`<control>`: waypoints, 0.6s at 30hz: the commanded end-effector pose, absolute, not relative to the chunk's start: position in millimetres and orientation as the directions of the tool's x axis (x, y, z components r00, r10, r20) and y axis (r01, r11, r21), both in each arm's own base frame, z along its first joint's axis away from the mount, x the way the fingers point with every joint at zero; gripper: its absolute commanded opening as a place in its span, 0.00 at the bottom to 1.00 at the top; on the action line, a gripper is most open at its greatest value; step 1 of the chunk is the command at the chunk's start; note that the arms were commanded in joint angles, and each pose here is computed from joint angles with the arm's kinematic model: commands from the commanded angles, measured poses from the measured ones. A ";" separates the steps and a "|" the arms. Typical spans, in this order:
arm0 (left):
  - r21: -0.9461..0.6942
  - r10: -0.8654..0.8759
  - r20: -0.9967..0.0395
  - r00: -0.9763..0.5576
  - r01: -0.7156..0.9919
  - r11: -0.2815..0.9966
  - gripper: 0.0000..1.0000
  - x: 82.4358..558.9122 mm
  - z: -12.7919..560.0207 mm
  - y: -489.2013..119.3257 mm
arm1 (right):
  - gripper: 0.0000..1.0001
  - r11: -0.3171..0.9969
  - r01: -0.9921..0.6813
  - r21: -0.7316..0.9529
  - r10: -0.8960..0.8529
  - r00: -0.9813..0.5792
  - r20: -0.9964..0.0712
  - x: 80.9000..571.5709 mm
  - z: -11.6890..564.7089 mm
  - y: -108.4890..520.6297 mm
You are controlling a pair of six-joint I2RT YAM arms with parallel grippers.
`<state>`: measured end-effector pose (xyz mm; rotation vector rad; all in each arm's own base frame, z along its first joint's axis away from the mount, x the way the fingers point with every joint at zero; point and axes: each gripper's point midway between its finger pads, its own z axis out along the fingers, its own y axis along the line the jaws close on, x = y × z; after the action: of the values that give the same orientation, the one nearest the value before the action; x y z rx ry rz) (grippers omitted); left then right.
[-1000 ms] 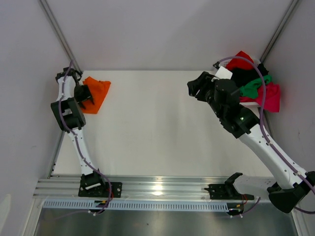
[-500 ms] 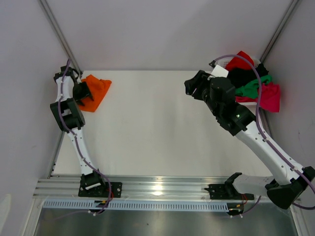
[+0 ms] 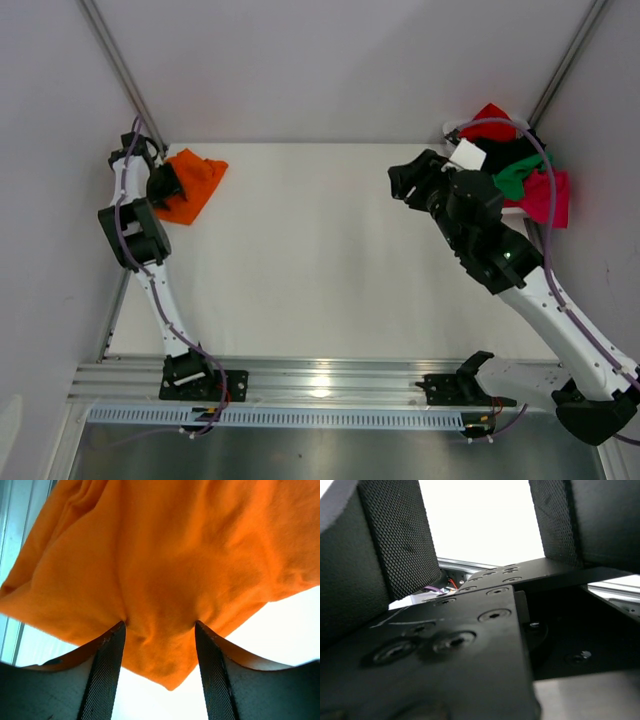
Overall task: Fold and stack the t-shirts
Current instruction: Fold the tshirt
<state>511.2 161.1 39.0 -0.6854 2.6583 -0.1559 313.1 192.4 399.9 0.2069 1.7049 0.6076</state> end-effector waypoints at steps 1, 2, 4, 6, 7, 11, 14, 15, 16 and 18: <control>-0.196 -0.496 -0.469 -0.731 -0.462 0.865 0.61 513.7 95.8 173.7 | 0.59 0.845 -0.172 0.506 0.472 -0.203 -0.858 301.7 402.1 177.9; -0.196 -0.495 -0.486 -0.720 -0.463 0.865 0.60 512.8 104.0 174.1 | 0.59 0.844 -0.169 0.509 0.477 -0.196 -0.856 298.7 402.7 174.5; -0.212 -0.497 -0.514 -0.699 -0.458 0.863 0.61 505.5 123.6 167.5 | 0.59 0.850 -0.159 0.502 0.469 -0.205 -0.859 297.2 393.4 172.3; -0.231 -0.491 -0.555 -0.671 -0.443 0.866 0.61 507.8 140.8 162.7 | 0.59 0.851 -0.157 0.500 0.469 -0.200 -0.860 295.4 391.2 169.4; -0.243 -0.486 -0.580 -0.653 -0.431 0.869 0.61 505.9 158.4 158.6 | 0.59 0.856 -0.149 0.495 0.463 -0.206 -0.862 296.2 383.8 169.1; -0.263 -0.469 -0.623 -0.627 -0.396 0.880 0.61 499.2 191.1 140.0 | 0.59 0.862 -0.140 0.487 0.454 -0.213 -0.865 293.3 370.9 165.6; -0.309 -0.472 -0.629 -0.618 -0.358 0.881 0.61 489.1 204.9 117.3 | 0.59 0.864 -0.133 0.485 0.453 -0.215 -0.865 289.8 360.2 161.9; -0.336 -0.480 -0.646 -0.593 -0.344 0.877 0.61 492.4 212.4 111.4 | 0.59 0.861 -0.134 0.490 0.459 -0.207 -0.864 287.1 360.5 159.1; -0.352 -0.492 -0.628 -0.603 -0.344 0.870 0.61 486.9 205.2 103.7 | 0.59 0.861 -0.132 0.492 0.462 -0.205 -0.863 285.9 358.1 157.6; -0.389 -0.514 -0.601 -0.612 -0.338 0.857 0.61 477.8 199.3 82.1 | 0.59 0.861 -0.126 0.493 0.462 -0.211 -0.861 285.3 347.8 157.0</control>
<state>481.1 117.2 198.6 -0.6108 2.3079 -0.1826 288.1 162.6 337.3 0.2256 1.7662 0.5227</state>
